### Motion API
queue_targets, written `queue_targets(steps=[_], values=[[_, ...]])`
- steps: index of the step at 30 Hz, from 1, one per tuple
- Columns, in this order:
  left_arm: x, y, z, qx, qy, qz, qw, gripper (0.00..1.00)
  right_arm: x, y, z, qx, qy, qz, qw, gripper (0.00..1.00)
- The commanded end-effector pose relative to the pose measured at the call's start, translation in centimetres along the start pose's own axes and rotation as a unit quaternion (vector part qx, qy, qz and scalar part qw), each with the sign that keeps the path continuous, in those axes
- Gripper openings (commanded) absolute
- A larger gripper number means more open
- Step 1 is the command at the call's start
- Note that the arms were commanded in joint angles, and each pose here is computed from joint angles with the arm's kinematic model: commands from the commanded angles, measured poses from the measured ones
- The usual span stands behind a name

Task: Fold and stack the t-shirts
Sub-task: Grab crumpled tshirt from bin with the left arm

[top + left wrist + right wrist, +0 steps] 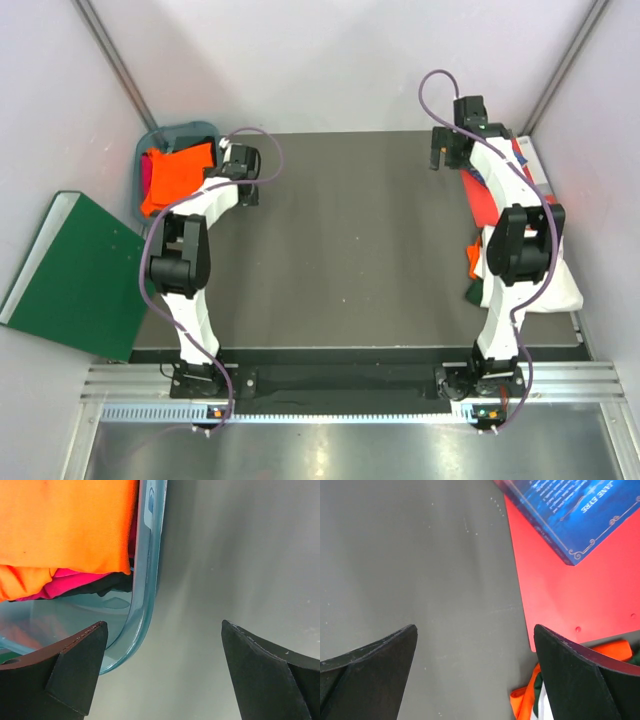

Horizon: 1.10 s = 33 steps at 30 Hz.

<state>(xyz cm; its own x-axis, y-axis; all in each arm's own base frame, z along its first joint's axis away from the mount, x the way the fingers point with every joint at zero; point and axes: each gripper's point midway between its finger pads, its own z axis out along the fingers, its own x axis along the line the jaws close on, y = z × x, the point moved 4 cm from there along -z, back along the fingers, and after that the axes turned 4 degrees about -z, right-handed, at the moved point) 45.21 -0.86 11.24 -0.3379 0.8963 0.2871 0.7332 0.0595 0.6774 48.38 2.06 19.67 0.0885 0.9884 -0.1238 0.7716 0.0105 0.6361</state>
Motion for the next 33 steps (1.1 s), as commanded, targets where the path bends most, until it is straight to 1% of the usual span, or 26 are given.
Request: queue_targets(steps=[1,3,4,5,7,8,9,10,12,15,18,19,22,24,25,26,27,28,30,33], values=[[-0.6,2.7,-2.6,-0.025,-0.051,-0.06,0.997,0.99,0.7,1.3,-2.4,-0.038,0.002,-0.004,0.999,1.0],[-1.0,3.1,-2.9,-0.019,-0.062,-0.045,0.997,0.99,1.1,1.1,-2.6,-0.037,0.004,-0.008,0.999,1.0],[-0.9,2.6,-3.0,-0.006,-0.061,-0.018,0.998,0.99,1.7,1.0,-2.6,-0.037,0.008,-0.014,0.999,1.0],[-1.1,3.5,-3.4,-0.007,-0.072,-0.018,0.997,0.99,1.8,0.9,-2.5,-0.035,0.004,-0.017,0.999,0.99],[-1.1,3.1,-3.2,0.02,-0.073,-0.011,0.997,0.99,2.3,1.0,-2.6,-0.036,0.001,-0.027,0.999,1.0],[-1.0,4.1,-3.3,0.012,-0.074,-0.011,0.997,0.99,2.4,0.9,-2.5,-0.034,-0.001,-0.031,0.999,1.0],[-1.0,4.0,-3.0,0.013,-0.067,-0.004,0.998,0.99,2.6,1.1,-2.6,-0.037,-0.003,-0.036,0.999,0.99],[-0.4,4.2,-2.7,0.009,-0.038,-0.005,0.999,0.99,2.8,1.1,-2.7,-0.037,-0.008,-0.04,0.998,1.0],[0.3,4.2,-2.0,0.023,-0.022,-0.003,1.0,0.99,3.0,1.4,-3.0,-0.042,-0.01,-0.043,0.998,1.0],[1.0,4.7,-1.1,0.033,-0.032,-0.028,0.999,0.99,3.2,1.5,-3.4,-0.046,-0.016,-0.054,0.997,1.0],[2.6,5.9,-0.2,0.023,-0.006,-0.054,0.998,0.99,3.3,1.8,-3.7,-0.052,-0.02,-0.057,0.997,1.0],[3.8,6.9,-0.1,0.011,0.006,-0.072,0.997,0.99,3.2,2.0,-3.8,-0.054,-0.022,-0.057,0.997,1.0],[5.6,8.3,1.3,-0.004,0.012,-0.098,0.995,0.99,3.2,2.2,-3.9,-0.058,-0.022,-0.054,0.997,1.0],[7.3,8.4,2.9,0.001,0.016,-0.125,0.992,0.99,3.2,2.3,-3.9,-0.058,-0.022,-0.055,0.997,1.0],[8.9,9.1,3.5,-0.002,0.022,-0.146,0.989,0.99,3.4,2.2,-3.8,-0.054,-0.021,-0.059,0.997,0.99],[9.4,8.9,4.4,0.005,0.02,-0.155,0.988,0.99,3.3,2.1,-3.8,-0.05,-0.022,-0.059,0.997,0.99],[9.5,9.2,4.7,0.006,-0.001,-0.173,0.985,0.99,3.4,2.0,-3.8,-0.048,-0.021,-0.063,0.997,0.99],[10.7,9.6,5.2,0.004,-0.01,-0.191,0.982,0.99,3.4,1.9,-3.8,-0.047,-0.022,-0.065,0.997,1.0],[11.0,10.2,5.6,-0.003,-0.04,-0.216,0.976,0.99,3.4,1.6,-3.6,-0.042,-0.024,-0.067,0.997,1.0],[12.1,10.9,5.8,-0.014,-0.062,-0.24,0.969,0.99,3.5,1.2,-3.4,-0.035,-0.024,-0.065,0.997,1.0]])
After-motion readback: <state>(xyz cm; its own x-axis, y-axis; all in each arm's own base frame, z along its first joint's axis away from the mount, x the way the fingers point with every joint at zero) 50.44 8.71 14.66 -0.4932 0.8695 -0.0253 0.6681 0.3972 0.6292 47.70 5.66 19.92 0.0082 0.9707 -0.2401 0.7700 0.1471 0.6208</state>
